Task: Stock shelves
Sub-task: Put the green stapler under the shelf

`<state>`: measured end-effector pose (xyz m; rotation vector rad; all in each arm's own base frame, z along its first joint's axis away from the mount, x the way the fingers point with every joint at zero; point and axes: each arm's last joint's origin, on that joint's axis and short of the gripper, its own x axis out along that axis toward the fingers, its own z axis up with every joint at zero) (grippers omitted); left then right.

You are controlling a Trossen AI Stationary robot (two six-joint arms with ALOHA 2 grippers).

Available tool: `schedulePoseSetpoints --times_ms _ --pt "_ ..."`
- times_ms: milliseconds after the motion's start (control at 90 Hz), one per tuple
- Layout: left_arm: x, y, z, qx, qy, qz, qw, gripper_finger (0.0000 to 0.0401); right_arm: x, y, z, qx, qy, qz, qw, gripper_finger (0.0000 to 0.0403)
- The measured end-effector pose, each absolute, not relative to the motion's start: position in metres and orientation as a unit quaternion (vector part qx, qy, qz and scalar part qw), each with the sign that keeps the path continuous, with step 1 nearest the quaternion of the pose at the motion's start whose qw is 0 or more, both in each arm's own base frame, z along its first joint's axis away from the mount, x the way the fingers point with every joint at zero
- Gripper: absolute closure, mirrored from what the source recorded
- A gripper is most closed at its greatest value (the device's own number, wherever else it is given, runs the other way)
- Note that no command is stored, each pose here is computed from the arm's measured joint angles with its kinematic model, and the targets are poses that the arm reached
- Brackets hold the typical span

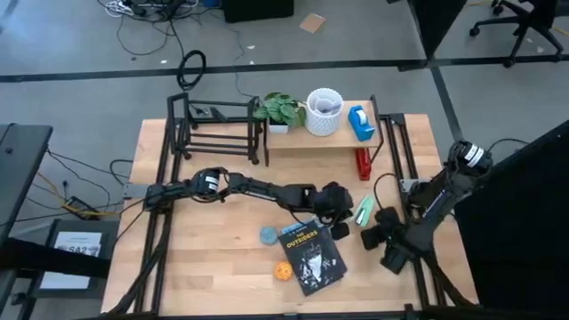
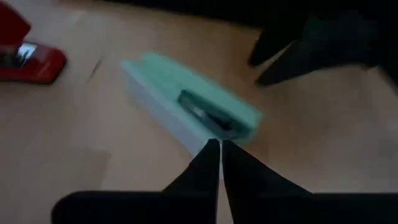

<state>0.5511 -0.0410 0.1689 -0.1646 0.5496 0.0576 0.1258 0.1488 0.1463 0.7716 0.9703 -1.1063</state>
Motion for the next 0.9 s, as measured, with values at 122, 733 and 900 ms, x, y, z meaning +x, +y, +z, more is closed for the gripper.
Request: schedulePoseSetpoints --times_ms 122,733,900 --pt "0.555 -0.035 0.169 -0.085 0.248 0.036 0.964 0.0401 0.13 0.14 0.138 0.342 0.418 -0.491 0.684 0.033" --pt "0.562 -0.011 0.14 -0.161 0.258 0.017 0.952 0.0401 0.15 0.134 0.135 0.326 0.381 -0.431 0.75 0.033" --pt "0.56 -0.011 0.137 -0.19 0.281 0.003 0.941 0.0401 0.15 0.134 0.135 0.325 0.379 -0.43 0.753 0.033"
